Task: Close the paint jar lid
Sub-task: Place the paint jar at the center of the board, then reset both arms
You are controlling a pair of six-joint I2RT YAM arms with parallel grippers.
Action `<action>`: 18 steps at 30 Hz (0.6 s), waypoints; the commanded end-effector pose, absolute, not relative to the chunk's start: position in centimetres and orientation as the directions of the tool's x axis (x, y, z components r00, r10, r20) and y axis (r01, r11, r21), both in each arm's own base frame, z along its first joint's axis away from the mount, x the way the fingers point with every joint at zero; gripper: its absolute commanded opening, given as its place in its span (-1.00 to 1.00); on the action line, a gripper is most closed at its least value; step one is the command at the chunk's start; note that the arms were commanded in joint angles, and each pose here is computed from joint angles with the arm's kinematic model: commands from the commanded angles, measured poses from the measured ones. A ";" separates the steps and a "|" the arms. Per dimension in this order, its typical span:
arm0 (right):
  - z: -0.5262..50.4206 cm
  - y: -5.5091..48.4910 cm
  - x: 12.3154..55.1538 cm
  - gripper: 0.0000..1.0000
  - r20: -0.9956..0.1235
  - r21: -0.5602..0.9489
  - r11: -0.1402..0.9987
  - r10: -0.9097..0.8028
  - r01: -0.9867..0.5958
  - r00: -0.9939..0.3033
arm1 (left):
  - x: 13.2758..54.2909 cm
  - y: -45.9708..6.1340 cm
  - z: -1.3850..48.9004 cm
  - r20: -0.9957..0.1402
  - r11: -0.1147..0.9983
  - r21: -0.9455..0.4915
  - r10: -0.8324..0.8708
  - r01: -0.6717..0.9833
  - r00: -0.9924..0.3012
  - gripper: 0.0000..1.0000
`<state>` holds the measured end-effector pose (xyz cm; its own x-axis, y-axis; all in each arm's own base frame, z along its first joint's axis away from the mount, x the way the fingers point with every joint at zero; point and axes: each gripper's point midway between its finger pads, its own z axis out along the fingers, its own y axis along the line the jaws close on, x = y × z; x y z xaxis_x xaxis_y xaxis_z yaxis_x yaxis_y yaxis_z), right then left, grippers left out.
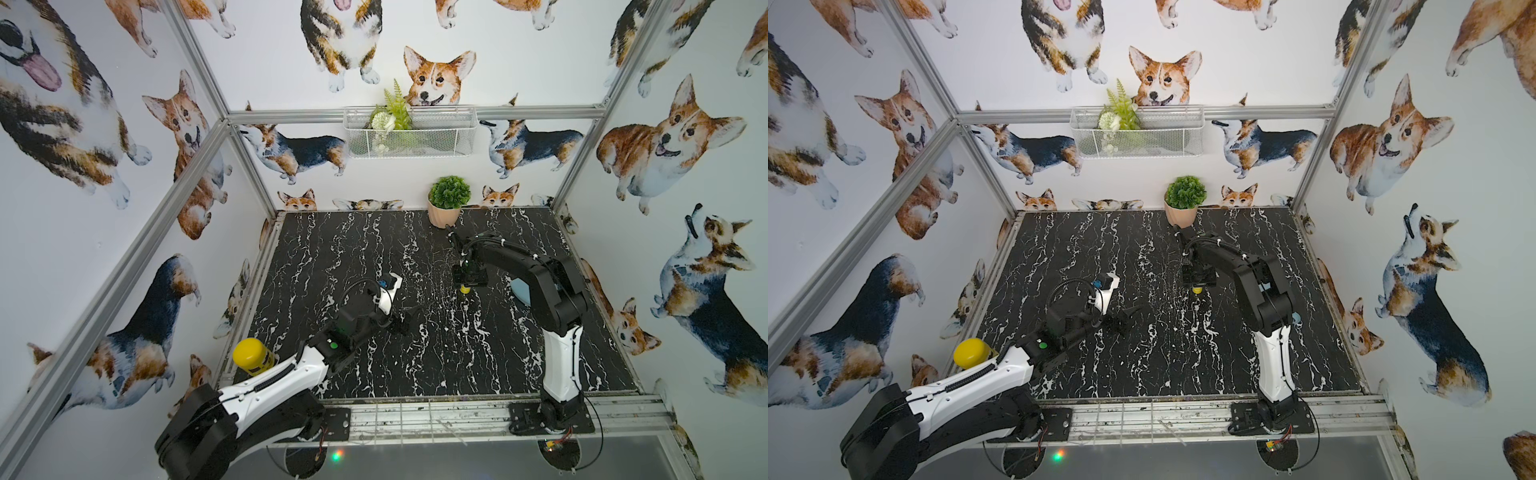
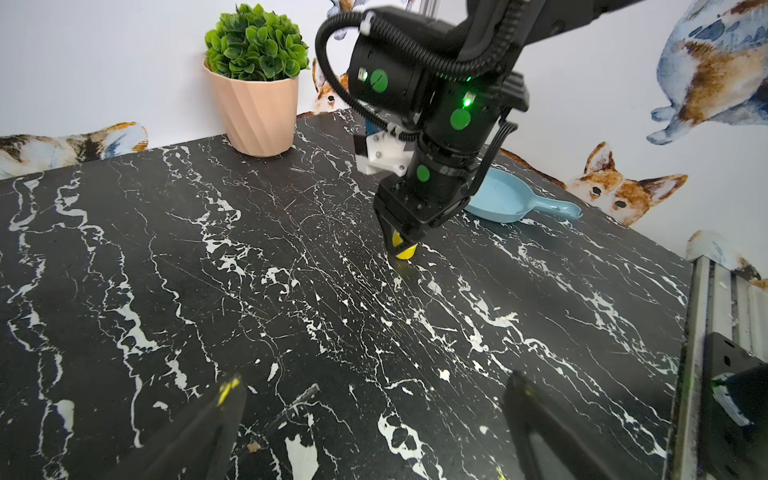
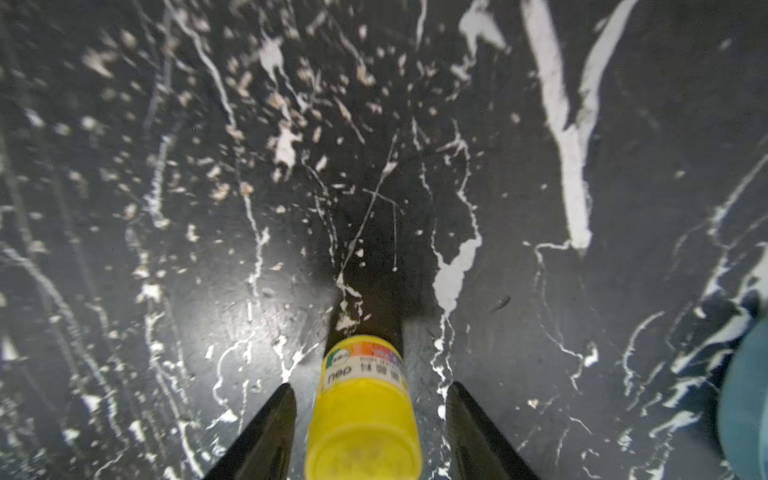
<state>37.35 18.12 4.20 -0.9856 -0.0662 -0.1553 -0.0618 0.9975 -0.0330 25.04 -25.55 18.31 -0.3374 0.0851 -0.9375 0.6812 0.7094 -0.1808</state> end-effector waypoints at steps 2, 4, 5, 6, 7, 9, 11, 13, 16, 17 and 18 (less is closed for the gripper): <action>7.4 18.8 38.2 0.48 -0.250 0.026 0.997 -0.058 -0.067 -0.966 | 25.9 -25.2 18.5 -0.937 0.737 -0.188 0.063 0.649 -0.343 1.00; 9.0 18.8 38.3 0.52 -0.292 0.039 0.996 -0.062 -0.076 -0.954 | 26.6 -24.7 18.7 -0.935 0.749 -0.212 0.031 0.628 -0.353 1.00; 9.8 18.6 38.4 0.54 -0.316 0.038 0.996 -0.066 -0.082 -0.947 | 27.1 -24.4 18.8 -0.933 0.755 -0.227 0.013 0.615 -0.360 0.99; 10.8 18.4 38.5 0.56 -0.349 0.033 0.996 -0.071 -0.089 -0.935 | 27.7 -24.0 18.8 -0.929 0.767 -0.242 -0.005 0.595 -0.371 0.99; 11.6 18.1 38.5 0.59 -0.375 0.028 0.995 -0.076 -0.093 -0.924 | 28.4 -23.5 19.0 -0.926 0.777 -0.251 -0.018 0.577 -0.378 1.00; 13.8 17.1 38.6 0.64 -0.444 0.003 0.995 -0.088 -0.100 -0.892 | 30.1 -22.1 19.3 -0.921 0.817 -0.258 -0.047 0.516 -0.386 1.00; 15.5 16.0 38.6 0.68 -0.506 -0.030 0.994 -0.107 -0.107 -0.856 | 31.6 -20.8 19.6 -0.921 0.855 -0.246 -0.059 0.456 -0.386 0.99; 17.4 14.2 38.6 0.88 -0.598 -0.090 0.991 -0.135 -0.101 -0.790 | 34.0 -18.5 20.0 -0.916 0.906 -0.229 -0.078 0.355 -0.393 0.99; 19.0 11.1 38.8 0.99 -0.694 -0.122 0.992 -0.115 -0.041 -0.711 | 37.1 -14.9 21.0 -0.927 0.962 -0.175 -0.089 0.209 -0.364 1.00; 19.4 9.7 39.0 1.00 -0.729 -0.128 0.992 -0.099 -0.007 -0.677 | 38.0 -13.3 21.5 -0.936 0.976 -0.159 -0.102 0.147 -0.336 1.00; 19.5 8.8 39.1 0.99 -0.748 -0.131 0.991 -0.086 0.020 -0.658 | 38.7 -12.1 21.8 -0.941 0.983 -0.151 -0.112 0.101 -0.318 0.99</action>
